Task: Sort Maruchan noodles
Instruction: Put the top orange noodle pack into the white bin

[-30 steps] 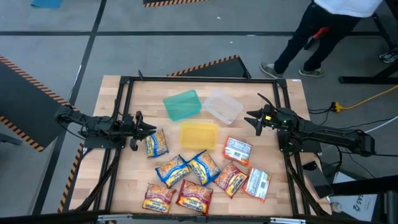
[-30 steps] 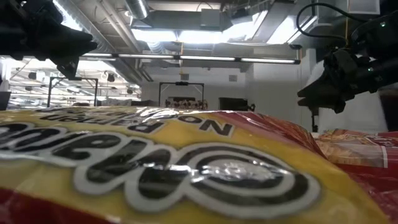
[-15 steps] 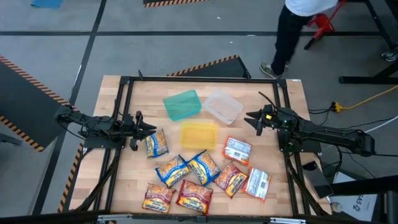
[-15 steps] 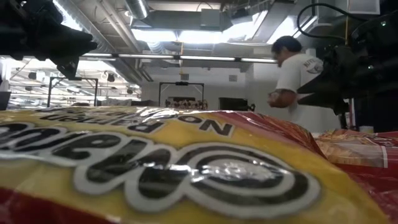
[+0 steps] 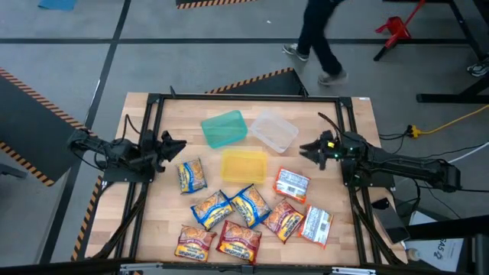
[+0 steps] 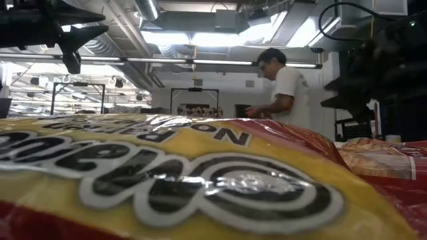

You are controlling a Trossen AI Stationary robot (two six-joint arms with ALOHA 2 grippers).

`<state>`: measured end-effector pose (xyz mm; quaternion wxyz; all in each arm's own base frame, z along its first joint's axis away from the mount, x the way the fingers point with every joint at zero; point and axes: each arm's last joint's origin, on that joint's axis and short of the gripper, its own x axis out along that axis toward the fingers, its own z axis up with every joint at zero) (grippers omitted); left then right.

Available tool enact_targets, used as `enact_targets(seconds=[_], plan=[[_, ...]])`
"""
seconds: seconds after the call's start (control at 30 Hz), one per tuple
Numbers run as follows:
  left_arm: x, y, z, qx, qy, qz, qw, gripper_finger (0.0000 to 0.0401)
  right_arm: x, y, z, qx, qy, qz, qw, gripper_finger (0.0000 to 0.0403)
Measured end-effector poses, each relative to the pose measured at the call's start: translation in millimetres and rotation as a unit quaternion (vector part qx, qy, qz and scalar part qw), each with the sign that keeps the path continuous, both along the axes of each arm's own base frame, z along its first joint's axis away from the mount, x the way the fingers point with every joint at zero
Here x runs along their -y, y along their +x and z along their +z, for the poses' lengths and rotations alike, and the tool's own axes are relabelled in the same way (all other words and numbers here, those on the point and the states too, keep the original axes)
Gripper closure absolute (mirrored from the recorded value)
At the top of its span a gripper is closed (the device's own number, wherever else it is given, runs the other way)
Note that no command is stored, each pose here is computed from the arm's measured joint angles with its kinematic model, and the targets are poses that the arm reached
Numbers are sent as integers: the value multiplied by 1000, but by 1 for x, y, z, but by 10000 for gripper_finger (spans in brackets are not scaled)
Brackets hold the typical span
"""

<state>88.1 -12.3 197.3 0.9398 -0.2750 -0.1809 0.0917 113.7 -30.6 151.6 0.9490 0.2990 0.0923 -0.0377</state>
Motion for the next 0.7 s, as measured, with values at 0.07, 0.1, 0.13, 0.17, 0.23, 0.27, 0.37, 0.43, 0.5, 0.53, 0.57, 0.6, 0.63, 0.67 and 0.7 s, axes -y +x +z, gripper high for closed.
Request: enact_targets(seconds=[0.07, 0.1, 0.13, 0.17, 0.23, 0.27, 0.37, 0.43, 0.5, 0.53, 0.57, 0.6, 0.63, 0.67, 0.7], plan=[[0, 0, 0, 0, -1, 3, 1000, 319, -4, 1, 13, 10, 9, 60, 998, 210], [0, 0, 0, 0, -2, 3, 1000, 319, -6, 2, 22, 15, 10, 78, 997, 210], [0, 0, 0, 0, -2, 4, 1000, 319, -8, 3, 32, 13, 5, 88, 996, 210], [0, 0, 0, 0, -2, 4, 1000, 319, -10, 4, 41, 7, -7, 93, 996, 210], [0, 0, 0, 2, -3, 5, 1000, 319, -13, 7, 63, -21, -40, 89, 995, 210], [0, 0, 0, 1, -1, 6, 1000, 319, -14, 8, 73, -47, -56, 81, 994, 210], [0, 0, 0, -2, 8, 10, 1000, 319, -18, 12, 96, -163, -98, 67, 979, 209], [0, 0, 0, -2, 9, 7, 1000, 319, -22, 17, 103, -253, -114, 68, 958, 206], [0, 0, 0, -2, 14, 2, 1000, 319, -25, 24, 107, -333, -120, 79, 932, 191], [0, 0, 0, -3, 18, 0, 1000, 319, -28, 28, 107, -365, -116, 87, 920, 179], [0, 0, 0, -4, 24, 0, 1000, 319, -30, 33, 107, -392, -110, 94, 908, 163], [1, 0, 0, -6, 30, 0, 1000, 319, -32, 39, 106, -413, -103, 98, 900, 145], [1, 0, 0, -8, 35, 2, 999, 319, -34, 44, 103, -432, -98, 101, 891, 124], [1, 0, 0, -10, 39, 3, 999, 319, -36, 50, 98, -451, -94, 106, 881, 102], [1, 0, 0, -10, 41, 4, 999, 319, -39, 55, 93, -468, -94, 111, 872, 79]])
